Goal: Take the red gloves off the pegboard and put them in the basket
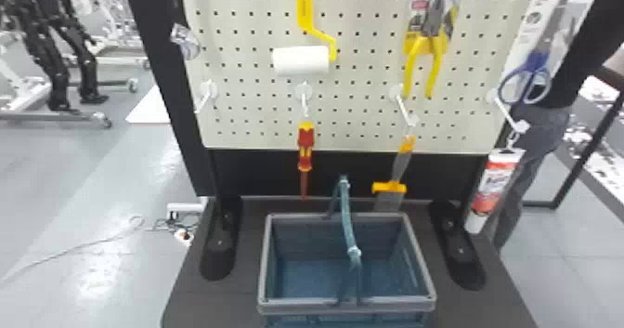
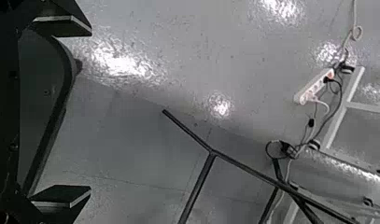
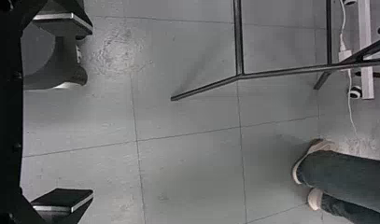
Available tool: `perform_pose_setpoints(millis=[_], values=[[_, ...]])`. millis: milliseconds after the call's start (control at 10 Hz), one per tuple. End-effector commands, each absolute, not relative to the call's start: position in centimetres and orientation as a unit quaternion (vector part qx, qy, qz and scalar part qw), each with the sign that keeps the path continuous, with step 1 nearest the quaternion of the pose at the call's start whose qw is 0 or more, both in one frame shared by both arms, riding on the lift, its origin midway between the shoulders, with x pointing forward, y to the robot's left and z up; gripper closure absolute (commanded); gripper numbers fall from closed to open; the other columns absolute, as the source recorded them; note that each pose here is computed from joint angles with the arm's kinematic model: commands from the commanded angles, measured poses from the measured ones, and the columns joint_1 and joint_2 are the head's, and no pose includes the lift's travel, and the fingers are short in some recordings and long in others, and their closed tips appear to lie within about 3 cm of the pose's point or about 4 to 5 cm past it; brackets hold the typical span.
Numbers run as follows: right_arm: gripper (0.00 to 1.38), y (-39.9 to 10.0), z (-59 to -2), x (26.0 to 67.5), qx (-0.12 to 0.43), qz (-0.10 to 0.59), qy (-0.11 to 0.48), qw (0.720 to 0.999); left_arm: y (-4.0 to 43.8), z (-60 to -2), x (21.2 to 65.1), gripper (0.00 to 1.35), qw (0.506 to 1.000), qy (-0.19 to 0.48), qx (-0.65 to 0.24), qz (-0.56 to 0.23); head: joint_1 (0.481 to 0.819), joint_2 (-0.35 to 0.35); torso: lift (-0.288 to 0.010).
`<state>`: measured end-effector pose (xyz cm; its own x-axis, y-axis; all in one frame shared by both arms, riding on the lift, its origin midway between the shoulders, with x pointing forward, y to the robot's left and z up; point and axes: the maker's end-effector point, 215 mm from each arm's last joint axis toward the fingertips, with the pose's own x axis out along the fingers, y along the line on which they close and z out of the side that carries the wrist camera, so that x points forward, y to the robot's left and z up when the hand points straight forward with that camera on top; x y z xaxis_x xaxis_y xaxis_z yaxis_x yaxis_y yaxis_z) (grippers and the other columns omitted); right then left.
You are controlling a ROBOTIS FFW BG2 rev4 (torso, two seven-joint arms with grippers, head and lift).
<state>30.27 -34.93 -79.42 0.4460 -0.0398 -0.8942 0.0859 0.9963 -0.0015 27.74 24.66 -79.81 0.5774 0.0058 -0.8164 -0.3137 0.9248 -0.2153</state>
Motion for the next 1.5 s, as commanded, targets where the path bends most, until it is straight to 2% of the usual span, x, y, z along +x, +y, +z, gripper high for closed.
perform_pose_setpoints(millis=[0,200,500,700,800,900,1000,1100,1200,1400], values=[[0.00,-34.5,-79.4,30.4,0.033,-0.019,0.530,0.847,24.3,-79.5,28.5,0.06,0.873,0.450,-0.173,0.066,0.549,0.000,-0.100],[0.00,-34.6,-79.4,29.7,0.064,-0.016,0.529,0.846,23.1,-79.4,29.3,0.05,0.875,0.461,-0.148,0.015,0.549,0.000,-0.100],[0.00,-34.8,-79.7,28.5,0.093,-0.033,0.526,0.845,22.8,-80.2,28.0,0.01,0.864,0.485,-0.136,0.006,0.549,0.000,-0.100],[0.16,-34.9,-79.7,28.3,0.095,-0.031,0.522,0.847,23.2,-80.9,26.6,0.00,0.852,0.498,-0.160,0.031,0.549,0.000,-0.100],[0.10,-35.0,-79.6,28.4,0.091,-0.028,0.522,0.847,23.2,-80.8,26.8,0.01,0.854,0.493,-0.161,0.031,0.549,0.000,-0.100],[0.08,-34.8,-79.9,27.7,0.109,-0.038,0.530,0.840,23.5,-80.7,26.8,0.08,0.855,0.490,-0.166,0.036,0.549,0.000,-0.100],[0.09,-34.9,-80.0,27.5,0.119,-0.045,0.531,0.838,23.5,-80.6,27.0,0.10,0.857,0.487,-0.166,0.036,0.549,0.000,-0.100],[0.05,-35.0,-79.9,27.8,0.107,-0.038,0.529,0.841,23.6,-80.5,27.2,0.02,0.860,0.484,-0.160,0.033,0.549,0.000,-0.100],[0.00,-35.0,-79.6,28.5,0.089,-0.026,0.530,0.843,23.5,-80.3,27.6,0.01,0.864,0.483,-0.142,0.020,0.549,0.000,-0.100],[0.00,-35.0,-79.4,29.1,0.080,-0.021,0.524,0.847,24.1,-79.3,28.9,0.00,0.886,0.453,-0.100,0.020,0.549,0.000,-0.100]])
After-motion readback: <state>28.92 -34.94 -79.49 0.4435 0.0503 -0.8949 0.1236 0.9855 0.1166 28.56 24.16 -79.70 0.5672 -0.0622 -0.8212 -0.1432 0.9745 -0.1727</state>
